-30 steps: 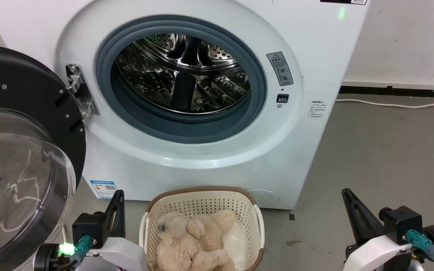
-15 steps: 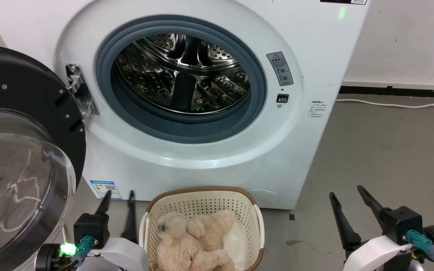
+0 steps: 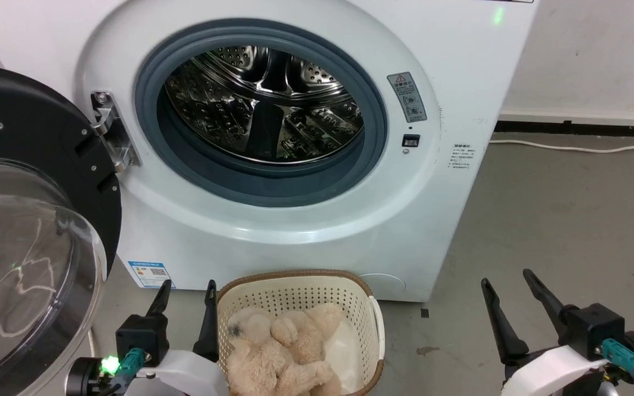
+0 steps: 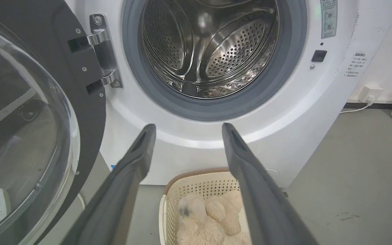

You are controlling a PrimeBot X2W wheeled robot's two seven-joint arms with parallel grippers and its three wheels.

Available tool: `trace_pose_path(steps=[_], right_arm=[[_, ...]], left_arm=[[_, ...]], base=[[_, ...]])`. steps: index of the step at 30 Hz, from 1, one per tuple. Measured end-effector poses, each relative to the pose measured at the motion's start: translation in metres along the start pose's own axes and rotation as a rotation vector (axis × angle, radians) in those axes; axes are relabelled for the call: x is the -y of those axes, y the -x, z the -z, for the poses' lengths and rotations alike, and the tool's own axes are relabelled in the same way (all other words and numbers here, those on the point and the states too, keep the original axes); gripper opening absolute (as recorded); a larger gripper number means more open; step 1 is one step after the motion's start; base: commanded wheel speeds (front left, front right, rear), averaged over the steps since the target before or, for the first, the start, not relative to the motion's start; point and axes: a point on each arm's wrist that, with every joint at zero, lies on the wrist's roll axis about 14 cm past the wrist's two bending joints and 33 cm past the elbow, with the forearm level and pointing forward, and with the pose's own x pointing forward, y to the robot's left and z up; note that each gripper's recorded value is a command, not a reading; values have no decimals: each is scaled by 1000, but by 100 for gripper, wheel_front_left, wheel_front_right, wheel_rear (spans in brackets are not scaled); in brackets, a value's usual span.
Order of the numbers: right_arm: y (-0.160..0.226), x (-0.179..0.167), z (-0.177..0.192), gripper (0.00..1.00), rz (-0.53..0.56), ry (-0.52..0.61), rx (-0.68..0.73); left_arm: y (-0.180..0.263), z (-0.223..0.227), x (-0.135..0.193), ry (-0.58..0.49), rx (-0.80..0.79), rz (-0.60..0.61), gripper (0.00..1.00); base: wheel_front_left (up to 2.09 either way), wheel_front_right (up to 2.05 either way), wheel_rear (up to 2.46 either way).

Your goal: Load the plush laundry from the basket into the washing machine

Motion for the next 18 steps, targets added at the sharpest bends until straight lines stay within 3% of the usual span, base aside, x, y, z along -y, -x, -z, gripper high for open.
trace_pose_path(steps=[18], right_arm=[[-6, 14, 16, 100, 42, -66, -18]], left_arm=[[-34, 45, 23, 76, -153, 62, 100]], base=[[0, 0, 0]])
